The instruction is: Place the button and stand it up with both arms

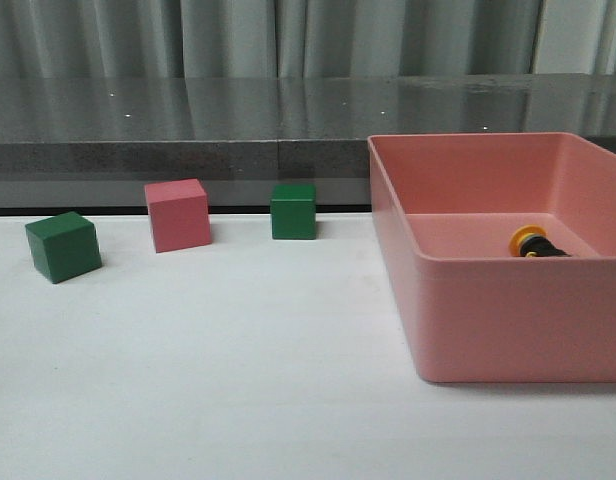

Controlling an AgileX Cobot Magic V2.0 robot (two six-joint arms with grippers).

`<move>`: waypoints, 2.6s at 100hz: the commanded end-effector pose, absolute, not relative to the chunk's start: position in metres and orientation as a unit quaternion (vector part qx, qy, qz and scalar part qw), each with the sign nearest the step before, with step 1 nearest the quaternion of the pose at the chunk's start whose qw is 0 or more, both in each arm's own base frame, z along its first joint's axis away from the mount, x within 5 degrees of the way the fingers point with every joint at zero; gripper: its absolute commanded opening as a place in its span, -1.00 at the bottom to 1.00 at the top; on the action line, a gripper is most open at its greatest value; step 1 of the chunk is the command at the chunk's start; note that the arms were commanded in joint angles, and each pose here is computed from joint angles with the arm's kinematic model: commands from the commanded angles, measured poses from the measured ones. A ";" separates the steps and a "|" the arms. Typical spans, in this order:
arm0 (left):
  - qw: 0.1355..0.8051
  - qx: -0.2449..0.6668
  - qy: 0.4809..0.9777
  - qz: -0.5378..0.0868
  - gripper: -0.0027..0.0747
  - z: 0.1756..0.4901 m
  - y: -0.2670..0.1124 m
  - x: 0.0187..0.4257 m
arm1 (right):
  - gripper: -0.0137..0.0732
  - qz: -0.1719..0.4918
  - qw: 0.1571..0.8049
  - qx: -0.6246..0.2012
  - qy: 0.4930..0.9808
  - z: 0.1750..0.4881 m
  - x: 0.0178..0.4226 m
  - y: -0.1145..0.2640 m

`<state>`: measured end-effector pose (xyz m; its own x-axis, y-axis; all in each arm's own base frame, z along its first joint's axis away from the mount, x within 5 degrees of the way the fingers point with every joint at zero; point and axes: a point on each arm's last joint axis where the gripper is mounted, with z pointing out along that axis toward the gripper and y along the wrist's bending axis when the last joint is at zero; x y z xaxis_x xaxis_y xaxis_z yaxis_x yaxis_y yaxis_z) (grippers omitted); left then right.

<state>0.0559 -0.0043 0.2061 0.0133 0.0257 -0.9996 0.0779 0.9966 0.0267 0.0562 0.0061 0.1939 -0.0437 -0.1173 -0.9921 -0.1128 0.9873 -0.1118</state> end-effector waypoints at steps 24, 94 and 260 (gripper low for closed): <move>0.733 0.034 0.679 -0.028 -0.98 0.200 -0.005 0.056 | -0.86 -0.007 0.730 -0.077 0.679 0.207 0.054 0.006; 0.733 0.034 0.679 -0.028 -0.98 0.200 -0.005 0.056 | -0.86 0.069 0.671 -0.008 0.738 0.373 0.097 0.011; 0.733 0.034 0.679 -0.028 -0.98 0.200 -0.005 0.056 | 0.64 -0.006 0.294 -0.147 0.944 0.219 0.367 0.062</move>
<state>0.0559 -0.0043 0.2061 0.0133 0.0257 -0.9996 0.0779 0.9966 0.0267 0.3576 0.0663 0.2002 -0.8361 -0.2908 -0.4651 -0.2896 0.9541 -0.0759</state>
